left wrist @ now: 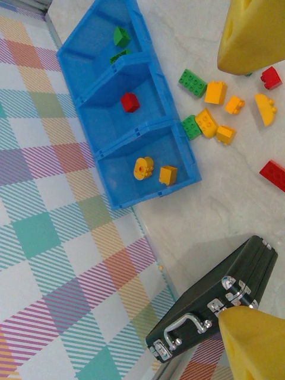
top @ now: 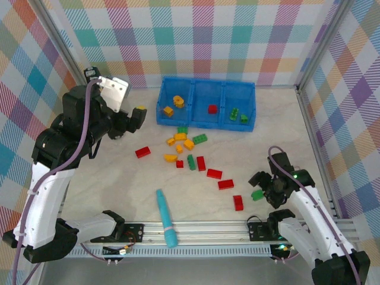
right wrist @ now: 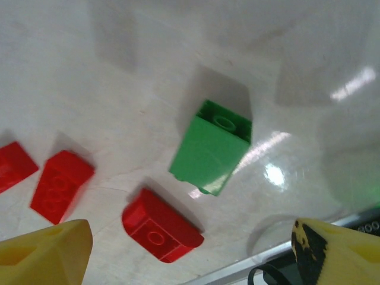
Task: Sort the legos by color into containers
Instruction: Pick up the lego from the bottom-right of the table, then place the lego in the container.
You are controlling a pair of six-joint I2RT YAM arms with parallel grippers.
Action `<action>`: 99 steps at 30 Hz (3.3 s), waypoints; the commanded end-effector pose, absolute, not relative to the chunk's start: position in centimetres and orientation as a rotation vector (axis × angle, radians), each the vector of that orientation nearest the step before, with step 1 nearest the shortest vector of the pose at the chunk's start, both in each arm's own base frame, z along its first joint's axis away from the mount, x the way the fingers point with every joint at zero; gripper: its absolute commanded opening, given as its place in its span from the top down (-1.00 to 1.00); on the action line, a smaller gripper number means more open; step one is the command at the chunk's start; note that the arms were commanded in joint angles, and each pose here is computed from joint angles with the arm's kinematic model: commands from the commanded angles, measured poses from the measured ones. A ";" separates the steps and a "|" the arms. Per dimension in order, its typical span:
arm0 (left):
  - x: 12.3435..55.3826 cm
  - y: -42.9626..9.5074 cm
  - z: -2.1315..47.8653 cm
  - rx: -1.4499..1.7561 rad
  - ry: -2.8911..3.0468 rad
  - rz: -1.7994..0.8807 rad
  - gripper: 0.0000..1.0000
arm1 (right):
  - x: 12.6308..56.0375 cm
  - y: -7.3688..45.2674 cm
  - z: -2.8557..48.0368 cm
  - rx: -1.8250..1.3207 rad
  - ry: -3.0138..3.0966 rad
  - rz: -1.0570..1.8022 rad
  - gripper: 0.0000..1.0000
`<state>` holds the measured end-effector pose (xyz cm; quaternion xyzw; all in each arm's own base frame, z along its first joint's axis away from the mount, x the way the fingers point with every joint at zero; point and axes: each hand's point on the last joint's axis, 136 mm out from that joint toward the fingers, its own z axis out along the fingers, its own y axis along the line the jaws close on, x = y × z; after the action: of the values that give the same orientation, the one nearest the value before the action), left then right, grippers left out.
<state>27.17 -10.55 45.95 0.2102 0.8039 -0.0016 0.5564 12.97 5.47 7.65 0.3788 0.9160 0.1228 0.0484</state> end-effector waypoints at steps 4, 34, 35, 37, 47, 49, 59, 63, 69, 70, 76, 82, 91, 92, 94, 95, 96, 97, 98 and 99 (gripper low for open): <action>26.8 -10.6 46.5 0.511 1.859 -0.001 -1.00 | 12.5 5.7 7.0 1.413 2.732 0.386 -0.75; 26.2 -9.6 46.4 0.533 1.812 0.133 -0.99 | 14.4 4.5 2.2 1.665 2.656 0.286 -0.38; 26.2 -9.6 46.4 0.536 1.812 0.136 -0.99 | 14.4 4.5 2.1 1.666 2.659 0.282 -0.35; 26.2 -9.7 46.4 0.538 1.810 0.141 -0.99 | 14.4 4.5 1.8 1.665 2.673 0.271 -0.32; 26.3 -9.9 46.2 0.549 1.808 0.153 -0.99 | 14.3 3.8 1.1 1.631 2.708 0.201 0.16; 26.4 -9.9 46.1 0.549 1.811 0.157 -0.99 | 14.7 3.7 1.3 1.604 2.713 0.198 0.21; 26.5 -9.7 46.1 0.542 1.816 0.174 -0.99 | 21.6 1.5 7.5 1.194 2.757 0.149 0.39; 26.7 -9.9 45.3 0.569 1.823 0.187 -0.99 | 28.8 0.3 13.4 0.844 2.685 0.079 0.39; 27.2 -9.9 45.6 0.568 1.810 0.207 -0.99 | 39.6 1.4 22.1 0.336 2.399 0.118 0.42; 27.3 -10.1 45.7 0.567 1.808 0.206 -0.99 | 40.9 1.8 23.0 0.270 2.353 0.109 0.43; 28.3 -11.0 44.9 0.583 1.829 0.189 -1.00 | 47.7 5.6 26.2 -0.008 2.078 0.232 0.46; 28.4 -11.3 45.2 0.577 1.826 0.173 -0.99 | 53.0 7.7 24.6 -0.115 2.031 0.279 0.42; 28.8 -11.6 45.5 0.581 1.832 0.169 -1.00 | 60.4 9.9 19.8 -0.214 2.077 0.271 0.41; 28.8 -11.7 45.5 0.581 1.833 0.170 -0.99 | 61.1 10.1 19.3 -0.223 2.089 0.266 0.40; 29.0 -11.7 45.4 0.583 1.839 0.173 -1.00 | 62.0 10.7 17.9 -0.249 2.118 0.255 0.38; 29.1 -11.8 45.4 0.586 1.841 0.172 -0.99 | 62.3 10.9 17.1 -0.259 2.135 0.249 0.37; 29.2 -11.9 45.4 0.586 1.843 0.172 -0.99 | 62.7 11.1 16.4 -0.271 2.152 0.244 0.35; 29.2 -12.0 45.3 0.587 1.845 0.170 -0.99 | 62.9 11.2 15.8 -0.279 2.163 0.239 0.34; 29.3 -12.0 45.3 0.587 1.848 0.170 -1.00 | 63.2 11.4 15.2 -0.289 2.170 0.236 0.33; 29.5 -12.1 45.1 0.589 1.852 0.173 -0.99 | 63.4 11.5 14.7 -0.301 2.176 0.231 0.33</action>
<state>29.56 -11.77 44.28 0.2526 0.7904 0.0820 0.5521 63.27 10.78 15.76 -0.0945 0.8741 0.1011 0.4656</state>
